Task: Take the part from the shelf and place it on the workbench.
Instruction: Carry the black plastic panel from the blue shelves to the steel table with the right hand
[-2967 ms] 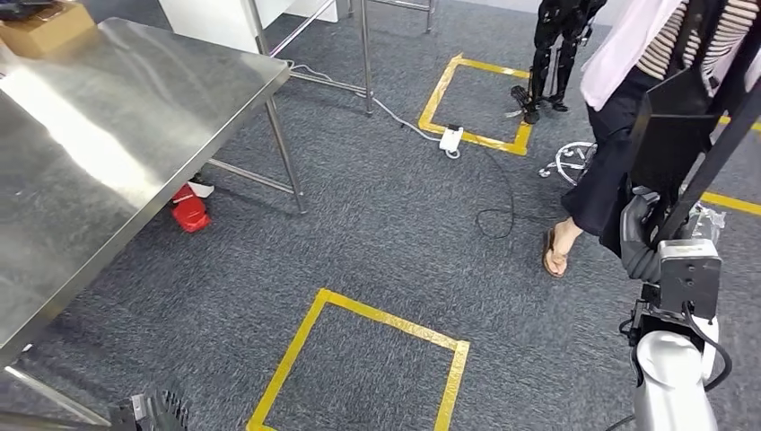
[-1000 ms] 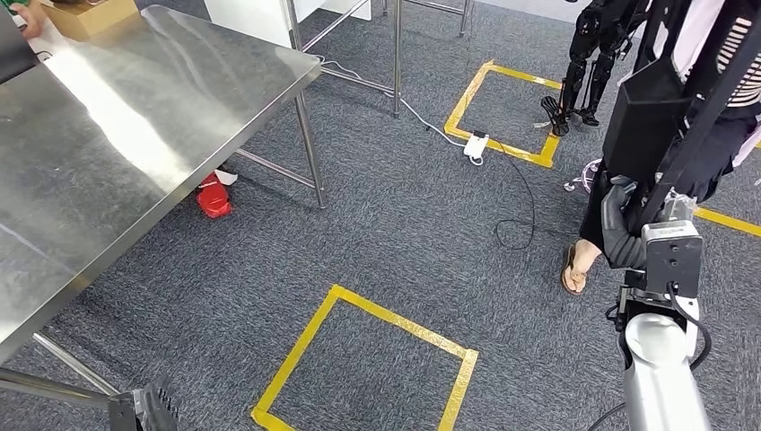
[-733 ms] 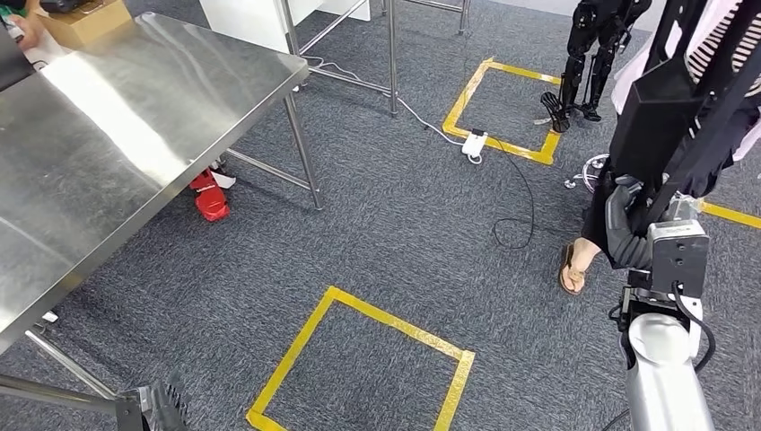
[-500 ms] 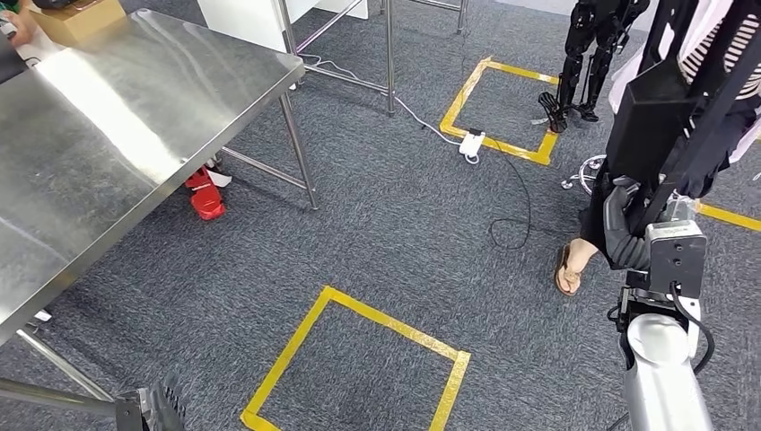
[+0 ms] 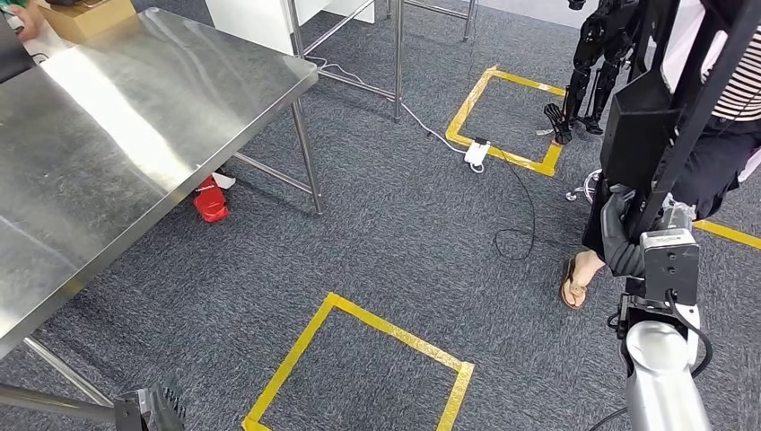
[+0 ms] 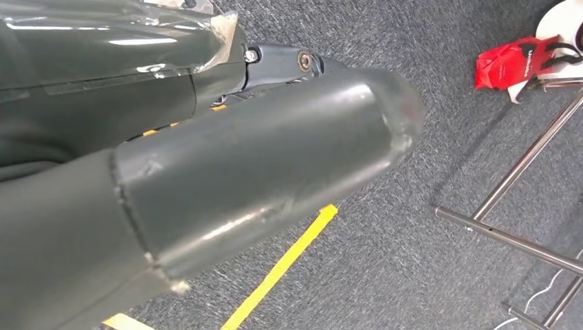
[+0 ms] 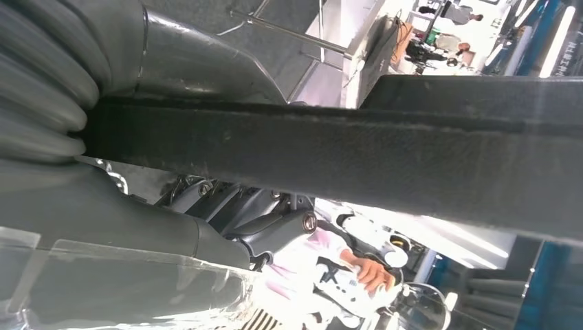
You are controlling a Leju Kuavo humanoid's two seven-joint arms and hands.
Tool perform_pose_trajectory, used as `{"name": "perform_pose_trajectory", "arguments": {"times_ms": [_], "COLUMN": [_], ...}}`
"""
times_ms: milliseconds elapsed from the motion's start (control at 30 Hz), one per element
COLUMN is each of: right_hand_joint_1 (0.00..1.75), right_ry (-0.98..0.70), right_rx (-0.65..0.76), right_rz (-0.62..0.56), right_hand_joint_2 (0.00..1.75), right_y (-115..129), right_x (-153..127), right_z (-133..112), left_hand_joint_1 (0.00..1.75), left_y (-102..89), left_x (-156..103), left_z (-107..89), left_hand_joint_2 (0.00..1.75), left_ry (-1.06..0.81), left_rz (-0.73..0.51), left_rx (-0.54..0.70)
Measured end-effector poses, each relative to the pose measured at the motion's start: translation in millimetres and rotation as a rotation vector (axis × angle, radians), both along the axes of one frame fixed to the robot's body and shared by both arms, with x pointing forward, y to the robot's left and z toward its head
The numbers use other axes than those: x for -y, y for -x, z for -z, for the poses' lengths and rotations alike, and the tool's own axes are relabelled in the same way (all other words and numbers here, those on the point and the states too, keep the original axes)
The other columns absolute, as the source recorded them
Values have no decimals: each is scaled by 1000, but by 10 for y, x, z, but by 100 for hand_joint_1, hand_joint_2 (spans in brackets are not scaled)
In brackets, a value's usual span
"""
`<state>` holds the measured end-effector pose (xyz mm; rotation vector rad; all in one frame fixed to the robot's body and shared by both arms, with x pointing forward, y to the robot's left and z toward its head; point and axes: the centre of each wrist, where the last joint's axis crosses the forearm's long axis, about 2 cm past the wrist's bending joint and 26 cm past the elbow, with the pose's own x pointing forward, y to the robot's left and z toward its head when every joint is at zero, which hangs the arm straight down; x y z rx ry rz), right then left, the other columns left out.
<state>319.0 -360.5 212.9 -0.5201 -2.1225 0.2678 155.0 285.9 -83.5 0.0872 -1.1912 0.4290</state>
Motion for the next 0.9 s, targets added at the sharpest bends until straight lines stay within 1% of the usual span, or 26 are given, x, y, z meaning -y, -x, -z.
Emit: {"name": "perform_pose_trajectory", "arguments": {"times_ms": [467, 900], "right_hand_joint_1": [157, 157], "right_ry": [7, 11], "right_rx": [10, 20], "right_rz": [5, 11], "right_hand_joint_2": [175, 175], "right_y": [82, 128], "right_x": [-6, 19], "right_z": [5, -17], "left_hand_joint_1": [0, 0], "left_y": [33, 13], "left_x": [25, 28], "left_z": [12, 5], "left_hand_joint_2": [0, 0], "left_ry": [-4, -8], "left_rz": [18, 25], "left_rx": [-11, -7]}}
